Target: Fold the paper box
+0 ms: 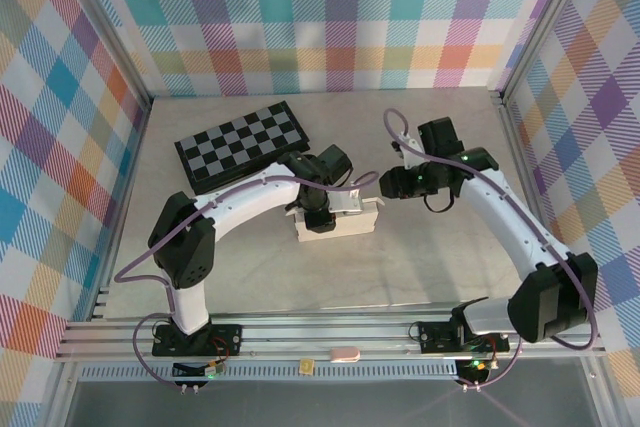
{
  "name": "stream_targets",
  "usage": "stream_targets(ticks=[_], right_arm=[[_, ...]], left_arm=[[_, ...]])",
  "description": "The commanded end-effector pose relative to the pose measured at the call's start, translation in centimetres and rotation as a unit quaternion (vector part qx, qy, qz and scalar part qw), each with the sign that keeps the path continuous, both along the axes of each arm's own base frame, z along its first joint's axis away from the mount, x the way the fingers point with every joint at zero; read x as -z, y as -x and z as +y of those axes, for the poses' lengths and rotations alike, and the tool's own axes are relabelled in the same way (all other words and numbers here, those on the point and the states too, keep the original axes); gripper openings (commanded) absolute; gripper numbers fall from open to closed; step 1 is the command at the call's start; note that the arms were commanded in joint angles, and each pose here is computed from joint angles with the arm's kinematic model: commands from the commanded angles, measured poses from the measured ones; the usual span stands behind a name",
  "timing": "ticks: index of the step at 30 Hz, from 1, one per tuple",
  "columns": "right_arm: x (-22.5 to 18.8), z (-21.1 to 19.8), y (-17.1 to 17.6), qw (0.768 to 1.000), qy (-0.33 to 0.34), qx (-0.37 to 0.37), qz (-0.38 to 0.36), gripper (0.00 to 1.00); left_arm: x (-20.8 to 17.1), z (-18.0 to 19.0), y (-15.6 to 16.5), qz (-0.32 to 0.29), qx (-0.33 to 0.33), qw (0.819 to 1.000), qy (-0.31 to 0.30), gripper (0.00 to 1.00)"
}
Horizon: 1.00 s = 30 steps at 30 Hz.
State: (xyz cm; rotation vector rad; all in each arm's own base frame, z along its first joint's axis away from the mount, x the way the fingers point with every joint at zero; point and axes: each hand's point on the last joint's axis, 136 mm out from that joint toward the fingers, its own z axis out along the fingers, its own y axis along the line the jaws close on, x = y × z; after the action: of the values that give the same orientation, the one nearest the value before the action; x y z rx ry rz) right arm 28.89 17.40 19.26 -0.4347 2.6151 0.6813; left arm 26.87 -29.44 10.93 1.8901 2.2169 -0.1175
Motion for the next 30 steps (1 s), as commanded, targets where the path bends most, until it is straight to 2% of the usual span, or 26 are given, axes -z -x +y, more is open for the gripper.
stream_targets(ticks=[1,5,12,25,30], right_arm=[[0.5,-0.4,1.0,0.997,0.046,-0.056,-0.006,0.37],[1.4,-0.8,1.9,0.996,0.063,-0.066,0.013,0.40],[1.6,1.0,2.3,0.993,0.060,-0.103,0.008,0.41],[2.7,1.1,0.6,0.987,0.097,-0.126,-0.002,0.34],[2.9,1.5,0.6,0.987,0.091,-0.128,0.003,0.27]], left_arm=[[0.2,0.4,-0.1,0.017,-0.007,1.000,-0.004,0.34],[0.2,0.3,-0.2,0.019,-0.009,1.000,-0.003,0.34],[0.2,0.2,-0.2,0.020,-0.009,1.000,0.001,0.34],[0.3,0.0,-0.4,0.024,-0.011,1.000,0.005,0.34],[0.3,0.0,-0.6,0.023,-0.013,1.000,0.007,0.34]])
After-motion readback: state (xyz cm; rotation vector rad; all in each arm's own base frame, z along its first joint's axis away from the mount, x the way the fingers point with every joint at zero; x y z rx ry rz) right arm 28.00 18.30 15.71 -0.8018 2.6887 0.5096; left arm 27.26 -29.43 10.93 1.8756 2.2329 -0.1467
